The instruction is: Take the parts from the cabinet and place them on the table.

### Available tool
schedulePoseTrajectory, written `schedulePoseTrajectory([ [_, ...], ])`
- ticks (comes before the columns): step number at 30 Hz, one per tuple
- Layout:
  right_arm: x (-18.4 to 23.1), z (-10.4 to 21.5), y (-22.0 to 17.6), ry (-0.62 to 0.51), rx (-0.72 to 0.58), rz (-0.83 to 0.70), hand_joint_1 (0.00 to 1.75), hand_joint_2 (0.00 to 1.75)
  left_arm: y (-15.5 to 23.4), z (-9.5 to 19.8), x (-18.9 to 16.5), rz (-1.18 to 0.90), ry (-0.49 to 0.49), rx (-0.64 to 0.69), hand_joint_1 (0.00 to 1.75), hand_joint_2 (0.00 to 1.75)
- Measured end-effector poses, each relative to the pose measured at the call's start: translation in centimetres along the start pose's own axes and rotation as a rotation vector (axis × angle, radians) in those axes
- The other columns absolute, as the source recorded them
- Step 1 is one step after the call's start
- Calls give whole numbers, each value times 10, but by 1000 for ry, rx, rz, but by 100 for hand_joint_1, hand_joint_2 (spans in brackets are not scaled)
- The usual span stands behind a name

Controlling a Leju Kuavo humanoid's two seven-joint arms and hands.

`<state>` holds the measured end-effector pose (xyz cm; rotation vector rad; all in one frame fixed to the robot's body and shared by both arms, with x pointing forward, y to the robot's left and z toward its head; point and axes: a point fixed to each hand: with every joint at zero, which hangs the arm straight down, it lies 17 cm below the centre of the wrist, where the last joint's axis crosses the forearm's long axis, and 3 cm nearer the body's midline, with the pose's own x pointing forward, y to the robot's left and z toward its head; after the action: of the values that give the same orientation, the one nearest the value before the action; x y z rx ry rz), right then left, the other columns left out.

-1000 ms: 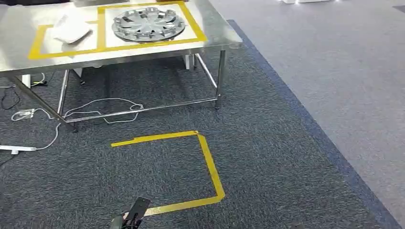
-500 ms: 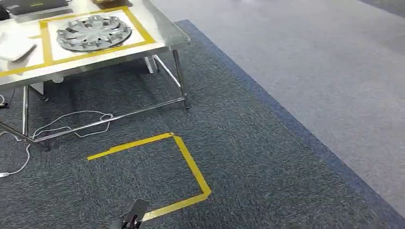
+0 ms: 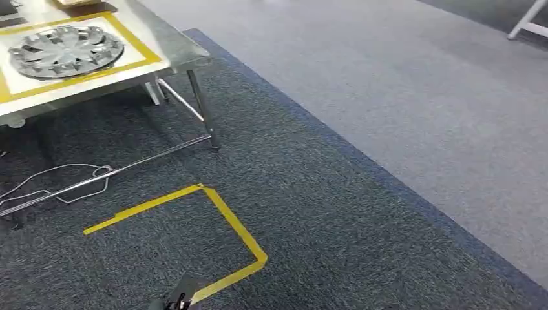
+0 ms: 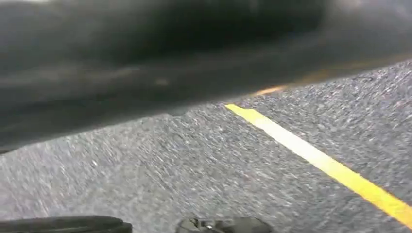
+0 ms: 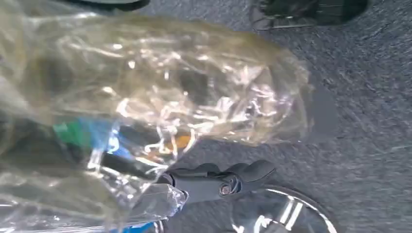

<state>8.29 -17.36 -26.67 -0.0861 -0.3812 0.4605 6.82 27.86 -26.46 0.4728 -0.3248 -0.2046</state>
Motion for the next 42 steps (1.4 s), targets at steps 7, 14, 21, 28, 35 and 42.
schedulePoseTrajectory([
  [7,-4,0,-3,10,-19,-19,0,0,6,-3,-2,-15,-2,8,0,0],
  [14,-2,-1,-16,-7,-84,-86,0,0,2,-2,-3,-30,5,-10,0,0],
  [21,-7,-1,-19,5,-98,-97,0,0,4,-3,3,-41,-23,-8,0,0],
  [28,-36,1,-27,82,-105,-75,0,0,1,-3,29,-7,-95,-8,0,0],
  [35,-51,2,-33,119,-103,-57,0,0,-5,-2,27,-8,-71,-20,0,0],
  [42,-48,1,-37,118,-116,-115,0,0,-3,-3,16,-43,3,-15,0,0],
])
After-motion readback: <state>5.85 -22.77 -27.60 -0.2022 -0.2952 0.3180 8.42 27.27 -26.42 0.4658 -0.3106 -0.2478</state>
